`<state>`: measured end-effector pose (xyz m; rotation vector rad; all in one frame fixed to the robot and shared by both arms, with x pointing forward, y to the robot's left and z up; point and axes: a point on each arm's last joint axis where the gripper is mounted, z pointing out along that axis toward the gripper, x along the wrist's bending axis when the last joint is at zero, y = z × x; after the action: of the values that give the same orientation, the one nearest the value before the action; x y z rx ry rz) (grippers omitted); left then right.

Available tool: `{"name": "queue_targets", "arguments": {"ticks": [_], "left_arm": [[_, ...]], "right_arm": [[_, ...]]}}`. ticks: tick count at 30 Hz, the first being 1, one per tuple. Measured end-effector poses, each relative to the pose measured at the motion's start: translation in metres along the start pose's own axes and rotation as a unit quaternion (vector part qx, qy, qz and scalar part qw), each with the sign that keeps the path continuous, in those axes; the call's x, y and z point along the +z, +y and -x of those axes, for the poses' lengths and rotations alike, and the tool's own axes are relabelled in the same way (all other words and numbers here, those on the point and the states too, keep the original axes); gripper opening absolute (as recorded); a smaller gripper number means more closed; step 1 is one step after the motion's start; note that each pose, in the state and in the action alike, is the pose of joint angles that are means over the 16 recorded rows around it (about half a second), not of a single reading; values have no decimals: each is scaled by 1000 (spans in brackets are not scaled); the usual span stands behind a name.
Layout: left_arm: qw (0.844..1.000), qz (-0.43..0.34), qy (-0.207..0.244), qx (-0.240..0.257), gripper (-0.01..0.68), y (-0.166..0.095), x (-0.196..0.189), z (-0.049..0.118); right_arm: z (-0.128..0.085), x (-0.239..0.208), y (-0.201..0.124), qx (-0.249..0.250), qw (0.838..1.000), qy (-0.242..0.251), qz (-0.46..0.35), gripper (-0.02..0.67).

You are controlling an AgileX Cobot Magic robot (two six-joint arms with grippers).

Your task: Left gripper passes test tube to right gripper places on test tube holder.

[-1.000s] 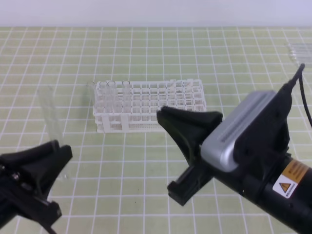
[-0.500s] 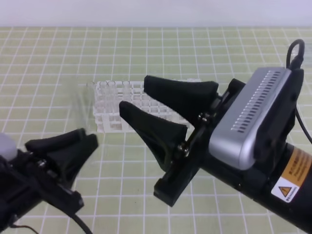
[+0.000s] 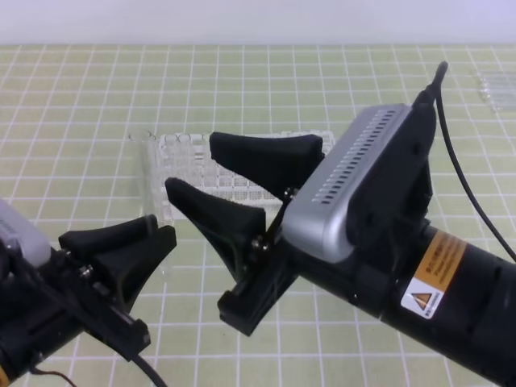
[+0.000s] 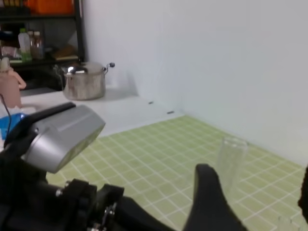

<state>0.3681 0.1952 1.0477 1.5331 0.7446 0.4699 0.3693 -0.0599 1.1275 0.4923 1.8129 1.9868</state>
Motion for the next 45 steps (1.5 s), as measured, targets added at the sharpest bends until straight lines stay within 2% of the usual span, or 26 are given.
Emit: {"name": "queue_targets", "arguments": {"ticks": [20,45], "left_arm": [[1000,1,1,9,5,0,0,0],[1000,15,-13,-6,10,3,0,2]], "right_arm": [[-11,19,-7,24,998,51,3,41],[-7,40,-8,41,998,34,22,45]]}}
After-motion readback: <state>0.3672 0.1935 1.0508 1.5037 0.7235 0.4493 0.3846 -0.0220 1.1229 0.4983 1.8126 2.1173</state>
